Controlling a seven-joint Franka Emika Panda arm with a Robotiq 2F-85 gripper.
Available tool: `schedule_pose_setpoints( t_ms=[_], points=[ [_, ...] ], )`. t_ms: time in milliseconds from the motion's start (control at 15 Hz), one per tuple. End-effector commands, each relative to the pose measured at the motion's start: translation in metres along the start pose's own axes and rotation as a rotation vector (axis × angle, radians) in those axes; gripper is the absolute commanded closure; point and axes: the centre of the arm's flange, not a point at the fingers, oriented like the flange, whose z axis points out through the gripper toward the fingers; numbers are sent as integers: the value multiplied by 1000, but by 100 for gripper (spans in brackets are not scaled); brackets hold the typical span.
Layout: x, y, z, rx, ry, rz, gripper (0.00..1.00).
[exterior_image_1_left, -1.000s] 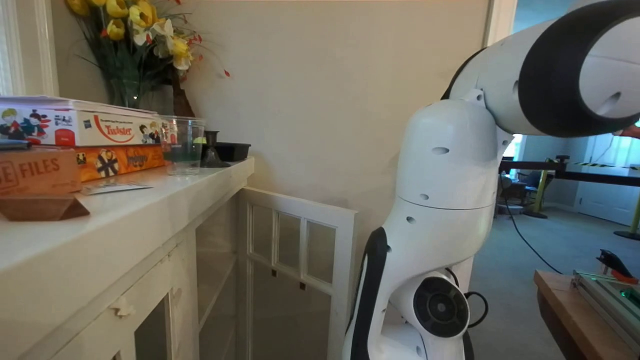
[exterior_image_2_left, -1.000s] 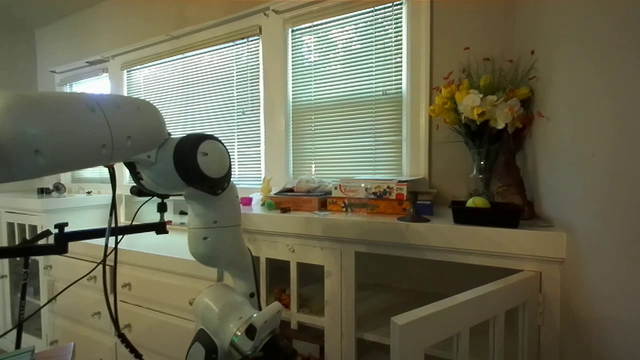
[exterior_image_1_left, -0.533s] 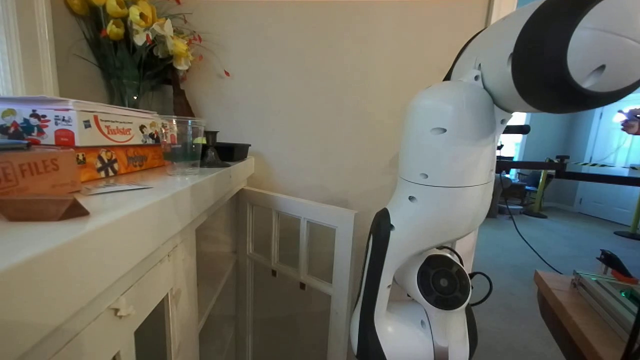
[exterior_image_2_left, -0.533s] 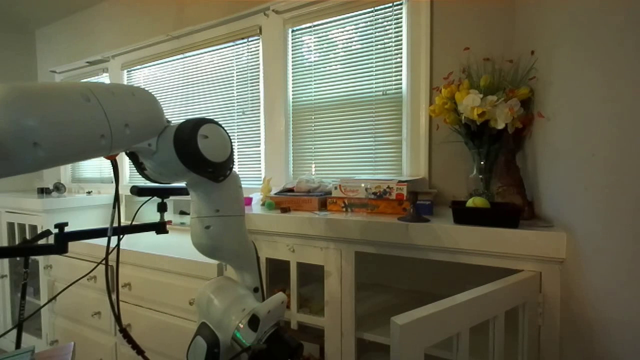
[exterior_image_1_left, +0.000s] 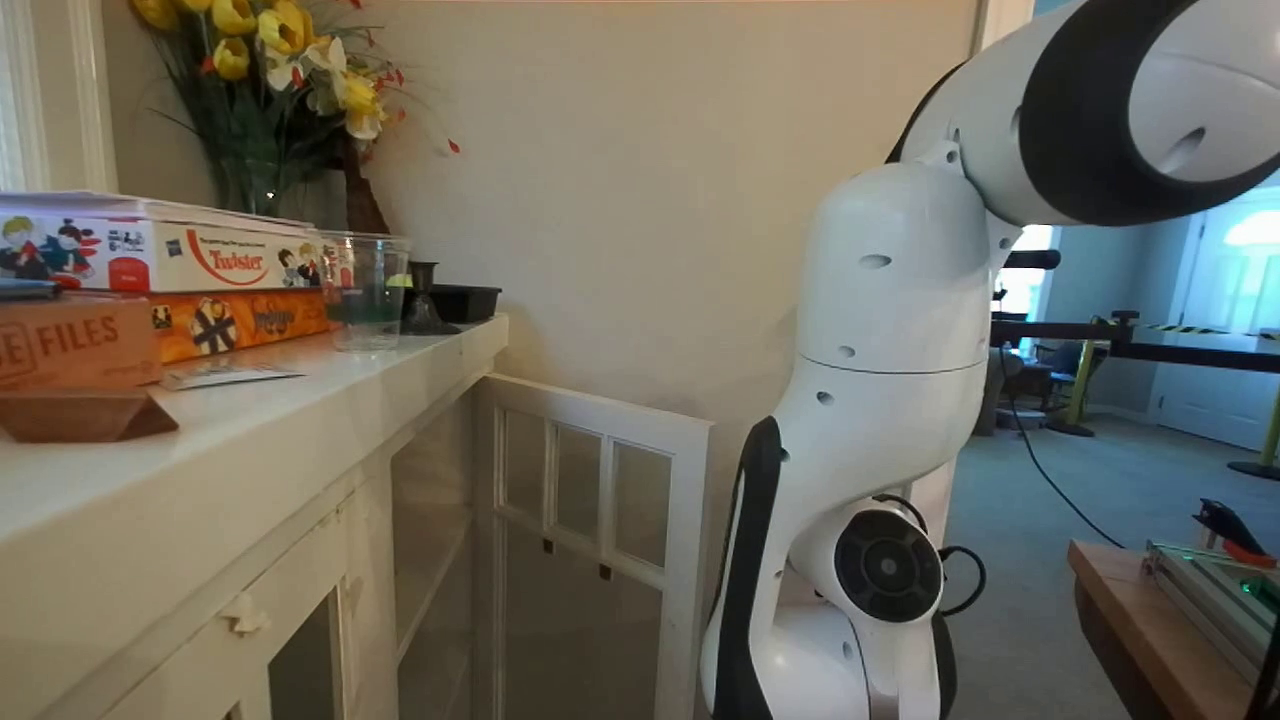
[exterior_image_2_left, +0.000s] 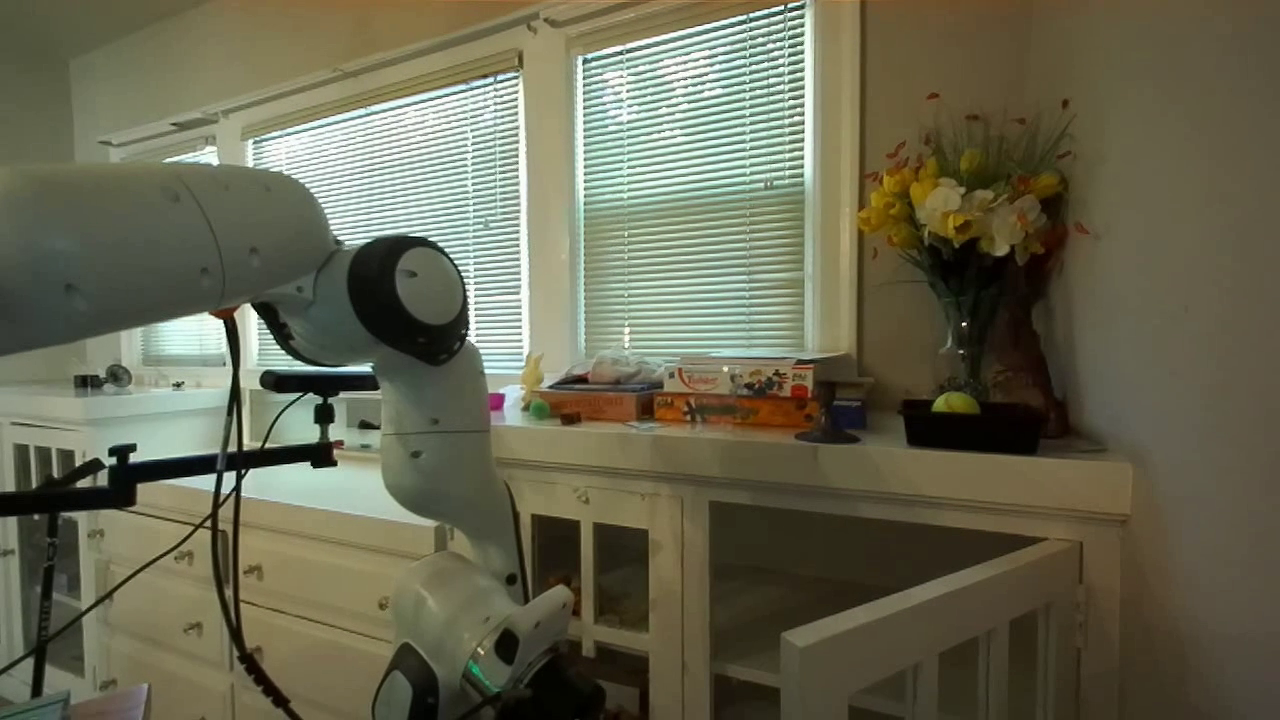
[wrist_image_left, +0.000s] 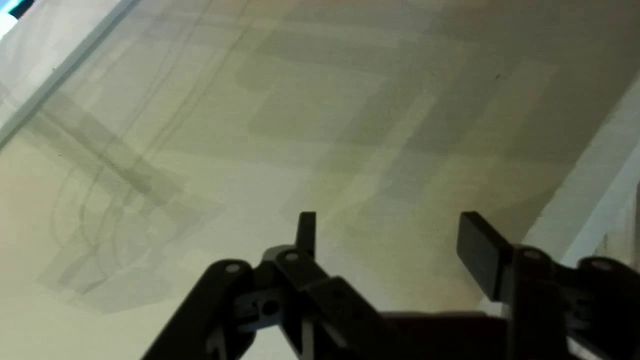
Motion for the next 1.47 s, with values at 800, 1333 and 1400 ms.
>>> schedule_pose_setpoints(
  t_ms=[800,1333,1400],
  points=[
    [64,-33,14,-189,231,169,75],
    [65,-61,-3,-171,304,175,100],
    [71,-65,-1,-164,317,184,100]
  ],
)
